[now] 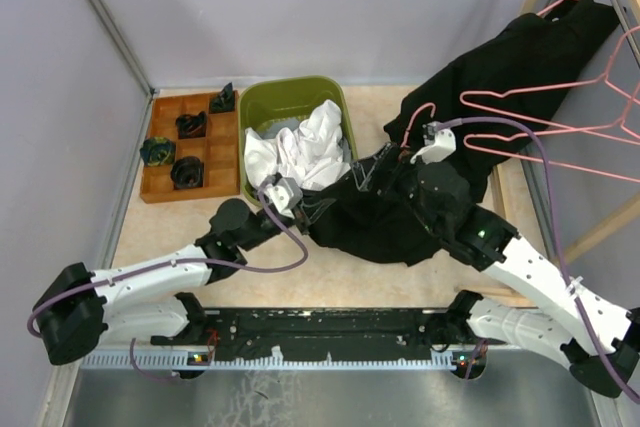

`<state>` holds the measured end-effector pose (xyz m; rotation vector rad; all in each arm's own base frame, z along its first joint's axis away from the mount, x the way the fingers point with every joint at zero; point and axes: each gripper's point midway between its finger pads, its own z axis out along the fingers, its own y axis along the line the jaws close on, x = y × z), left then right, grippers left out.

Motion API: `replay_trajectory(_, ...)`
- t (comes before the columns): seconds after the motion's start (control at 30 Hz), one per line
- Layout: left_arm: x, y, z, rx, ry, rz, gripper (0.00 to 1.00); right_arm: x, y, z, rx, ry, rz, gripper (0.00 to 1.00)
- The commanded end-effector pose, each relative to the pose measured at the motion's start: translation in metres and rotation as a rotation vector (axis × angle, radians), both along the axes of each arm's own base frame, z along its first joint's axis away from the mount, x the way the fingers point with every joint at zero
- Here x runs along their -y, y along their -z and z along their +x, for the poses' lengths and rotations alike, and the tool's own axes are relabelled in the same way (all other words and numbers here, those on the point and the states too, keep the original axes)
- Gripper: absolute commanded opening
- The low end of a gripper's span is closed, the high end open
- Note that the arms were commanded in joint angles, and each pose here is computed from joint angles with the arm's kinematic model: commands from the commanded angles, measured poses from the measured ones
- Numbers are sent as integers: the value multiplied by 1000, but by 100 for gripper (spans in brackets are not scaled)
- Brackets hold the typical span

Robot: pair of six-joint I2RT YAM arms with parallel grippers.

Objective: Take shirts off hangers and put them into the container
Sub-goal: Pick up the hanger from the clothesline.

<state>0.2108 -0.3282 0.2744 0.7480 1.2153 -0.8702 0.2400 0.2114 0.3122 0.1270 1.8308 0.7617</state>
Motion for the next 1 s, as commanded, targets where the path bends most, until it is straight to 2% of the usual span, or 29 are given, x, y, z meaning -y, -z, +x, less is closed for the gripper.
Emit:
replay_trajectory(0.0,5,-17,-10,88,-3,1,0,19,0,25,-60,264,154,95)
replay_trajectory(0.1,7,-15,-15,104,-18,10,0,28,29,30,-176,387,100,99)
replay_trajectory(0.17,9,-13,-20,118,-12,16,0,22,42,32,-217,393,100,98)
replay_trajectory(0.3,10,-9,-28,133,-29,20,0,5,49,33,-248,332,93,88)
replay_trajectory(0.33,8,-7,-28,128,-36,17,1,3,47,34,-241,321,91,82)
replay_trajectory(0.37,6,-6,-27,118,-47,14,9,2,44,34,-220,302,83,72)
replay_trajectory(0.43,1,-3,-26,102,-67,8,24,2,35,33,-157,260,63,46)
replay_trajectory(0.53,-4,2,-25,67,-79,20,43,5,30,27,-121,218,50,24)
replay_trajectory(0.67,-10,2,-31,16,-67,22,56,6,33,14,-121,149,18,8)
replay_trajectory(0.7,-12,2,-34,1,-57,18,65,7,35,10,-130,134,10,5)
replay_trajectory(0.77,-16,1,-39,-30,-44,10,73,7,39,1,-142,88,-22,3)
replay_trajectory(0.83,-22,-1,-42,-65,-46,2,77,3,36,-8,-120,5,-61,3)
replay_trajectory(0.87,-26,-2,-40,-82,-64,3,85,-1,33,-13,-92,-55,-86,3)
replay_trajectory(0.97,-50,12,-18,-240,-258,17,88,-14,29,-31,8,-247,-150,3)
